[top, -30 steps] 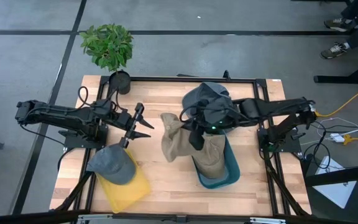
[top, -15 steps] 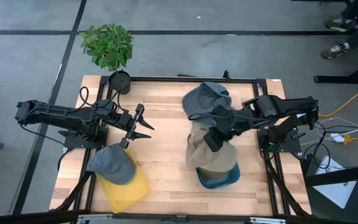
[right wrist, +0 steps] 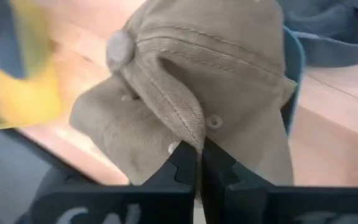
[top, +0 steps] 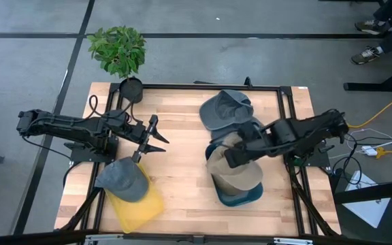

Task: Pick & Place hat
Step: Put the brown cap into the blue bin

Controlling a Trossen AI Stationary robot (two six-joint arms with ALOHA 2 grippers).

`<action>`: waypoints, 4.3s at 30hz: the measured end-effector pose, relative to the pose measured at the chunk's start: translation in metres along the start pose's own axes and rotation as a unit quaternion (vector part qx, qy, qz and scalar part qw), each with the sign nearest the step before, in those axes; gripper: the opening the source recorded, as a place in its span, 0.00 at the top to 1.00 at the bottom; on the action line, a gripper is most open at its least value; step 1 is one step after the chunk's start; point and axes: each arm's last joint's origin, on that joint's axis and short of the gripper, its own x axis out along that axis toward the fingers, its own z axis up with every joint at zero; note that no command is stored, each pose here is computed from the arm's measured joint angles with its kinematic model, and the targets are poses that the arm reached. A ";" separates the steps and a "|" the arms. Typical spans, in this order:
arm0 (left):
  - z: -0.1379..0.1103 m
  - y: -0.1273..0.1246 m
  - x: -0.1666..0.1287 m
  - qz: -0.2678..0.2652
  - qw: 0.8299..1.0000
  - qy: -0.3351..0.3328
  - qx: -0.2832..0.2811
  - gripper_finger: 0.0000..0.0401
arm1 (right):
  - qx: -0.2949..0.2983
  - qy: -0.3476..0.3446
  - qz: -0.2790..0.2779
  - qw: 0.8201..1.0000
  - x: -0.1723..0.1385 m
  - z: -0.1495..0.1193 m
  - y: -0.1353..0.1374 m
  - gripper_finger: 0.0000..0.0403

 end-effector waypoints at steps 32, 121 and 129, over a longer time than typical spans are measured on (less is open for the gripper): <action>-0.010 0.000 0.000 0.002 0.999 0.048 -0.003 0.64 | 0.000 -0.023 0.002 1.000 0.056 -0.030 0.004 0.97; -0.007 0.000 0.000 0.003 0.999 0.034 -0.017 0.64 | -0.083 0.106 0.023 0.991 0.117 -0.018 -0.006 0.90; -0.007 0.000 0.000 0.003 0.999 0.034 -0.020 0.64 | -0.102 0.120 0.024 0.987 0.118 -0.015 -0.007 0.60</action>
